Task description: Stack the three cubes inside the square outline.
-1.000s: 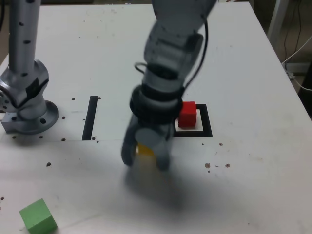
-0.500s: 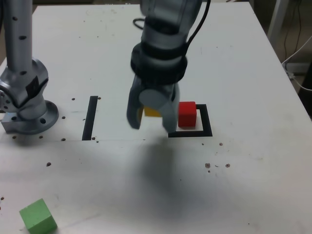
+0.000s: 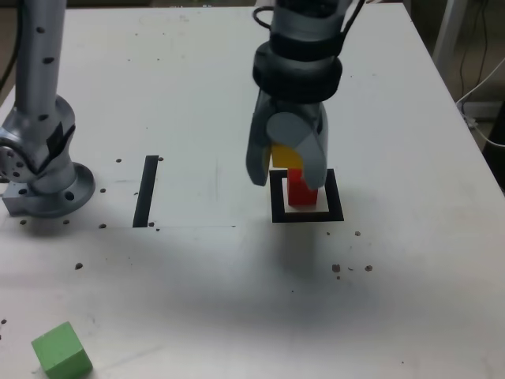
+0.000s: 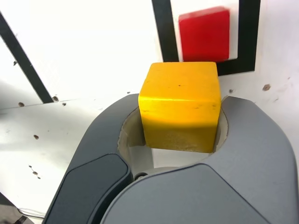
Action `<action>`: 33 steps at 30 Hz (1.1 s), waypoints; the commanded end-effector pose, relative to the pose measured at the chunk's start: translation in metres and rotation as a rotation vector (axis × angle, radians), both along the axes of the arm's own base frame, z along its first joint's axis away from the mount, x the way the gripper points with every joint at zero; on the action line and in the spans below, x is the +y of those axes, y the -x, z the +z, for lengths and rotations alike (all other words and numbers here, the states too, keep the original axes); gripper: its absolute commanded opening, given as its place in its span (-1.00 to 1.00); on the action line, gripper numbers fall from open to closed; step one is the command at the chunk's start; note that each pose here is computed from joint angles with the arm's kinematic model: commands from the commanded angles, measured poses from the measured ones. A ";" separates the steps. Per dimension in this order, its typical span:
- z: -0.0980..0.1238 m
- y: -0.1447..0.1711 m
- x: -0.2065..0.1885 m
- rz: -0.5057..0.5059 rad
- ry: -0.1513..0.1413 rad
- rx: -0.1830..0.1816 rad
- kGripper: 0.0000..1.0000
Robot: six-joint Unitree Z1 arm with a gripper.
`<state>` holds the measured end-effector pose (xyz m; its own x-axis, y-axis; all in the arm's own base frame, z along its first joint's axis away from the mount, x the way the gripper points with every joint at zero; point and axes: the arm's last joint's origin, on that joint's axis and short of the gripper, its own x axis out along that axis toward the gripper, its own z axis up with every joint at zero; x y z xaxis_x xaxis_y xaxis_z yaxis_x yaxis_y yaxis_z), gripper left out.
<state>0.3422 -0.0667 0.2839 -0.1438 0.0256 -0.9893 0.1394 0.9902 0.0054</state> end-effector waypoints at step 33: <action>-0.033 -0.031 0.029 0.002 0.068 0.048 -0.41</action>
<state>0.3725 -0.0383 0.2538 -0.1858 -0.0405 -0.9817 0.1358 0.9885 -0.0665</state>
